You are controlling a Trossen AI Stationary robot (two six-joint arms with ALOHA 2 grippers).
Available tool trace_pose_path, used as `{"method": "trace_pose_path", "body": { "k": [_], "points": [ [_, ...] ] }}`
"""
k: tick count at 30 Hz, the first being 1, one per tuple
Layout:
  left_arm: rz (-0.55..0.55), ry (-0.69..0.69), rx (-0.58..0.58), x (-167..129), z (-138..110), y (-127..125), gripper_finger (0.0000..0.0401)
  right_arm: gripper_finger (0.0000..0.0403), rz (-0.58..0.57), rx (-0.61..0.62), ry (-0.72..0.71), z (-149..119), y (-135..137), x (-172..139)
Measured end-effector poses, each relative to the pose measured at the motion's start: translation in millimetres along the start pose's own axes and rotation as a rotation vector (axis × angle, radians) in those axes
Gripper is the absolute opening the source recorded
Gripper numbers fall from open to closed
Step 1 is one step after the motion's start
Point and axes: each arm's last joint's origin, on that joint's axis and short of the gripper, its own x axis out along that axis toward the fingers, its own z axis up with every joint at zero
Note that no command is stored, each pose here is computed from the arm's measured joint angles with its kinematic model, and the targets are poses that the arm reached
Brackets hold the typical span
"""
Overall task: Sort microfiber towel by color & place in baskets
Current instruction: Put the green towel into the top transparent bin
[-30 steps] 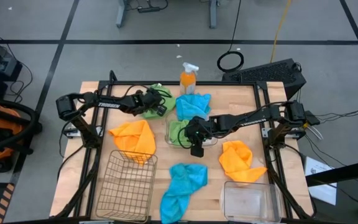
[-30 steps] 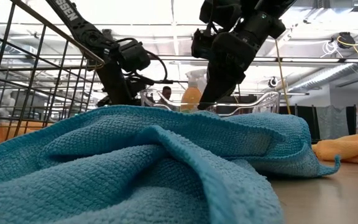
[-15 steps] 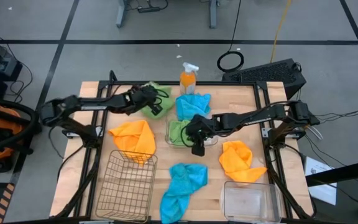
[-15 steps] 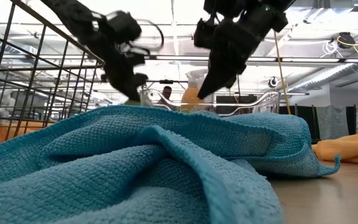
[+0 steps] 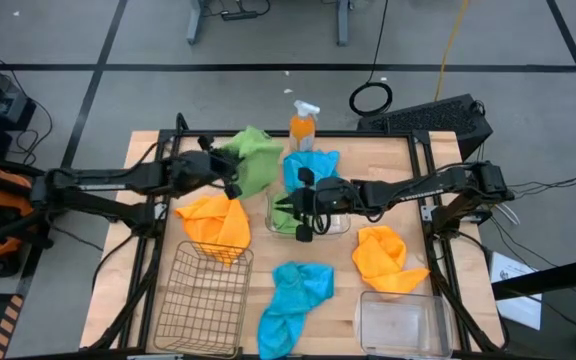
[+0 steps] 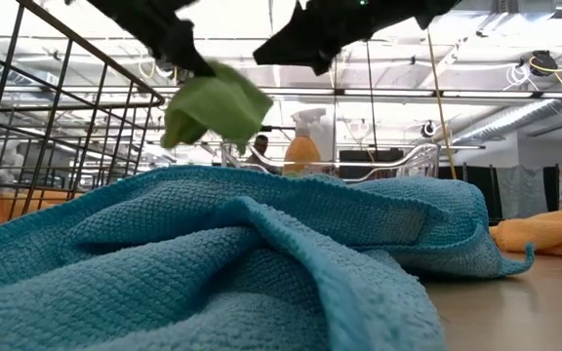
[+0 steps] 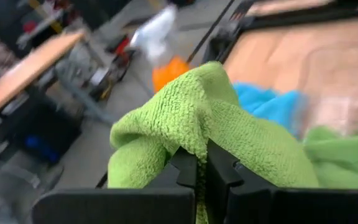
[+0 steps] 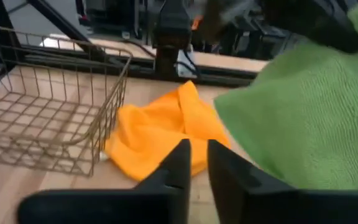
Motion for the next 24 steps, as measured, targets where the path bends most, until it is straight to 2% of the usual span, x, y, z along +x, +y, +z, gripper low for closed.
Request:
{"method": "trace_pose_path", "body": {
  "k": [5,9,13,17,24],
  "points": [
    [-0.08,-0.09,0.073,-21,8,-12,0.0006,0.0149,-0.067,-0.066,-0.048,4,-1,2],
    [-0.137,-0.199,0.082,-31,19,-23,0.0006,0.0224,-0.085,-0.118,-0.067,6,-1,2],
    [-0.267,-0.311,0.111,-40,27,-33,0.0006,0.0274,-0.153,-0.126,-0.049,4,-10,3],
    [-0.362,-0.345,0.146,-44,27,-40,0.0006,0.0287,-0.191,-0.09,-0.029,2,-15,3],
    [-0.391,-0.24,0.209,-42,16,-43,0.0006,0.0274,-0.068,-0.119,0.071,-5,17,-2]
  ]
}}
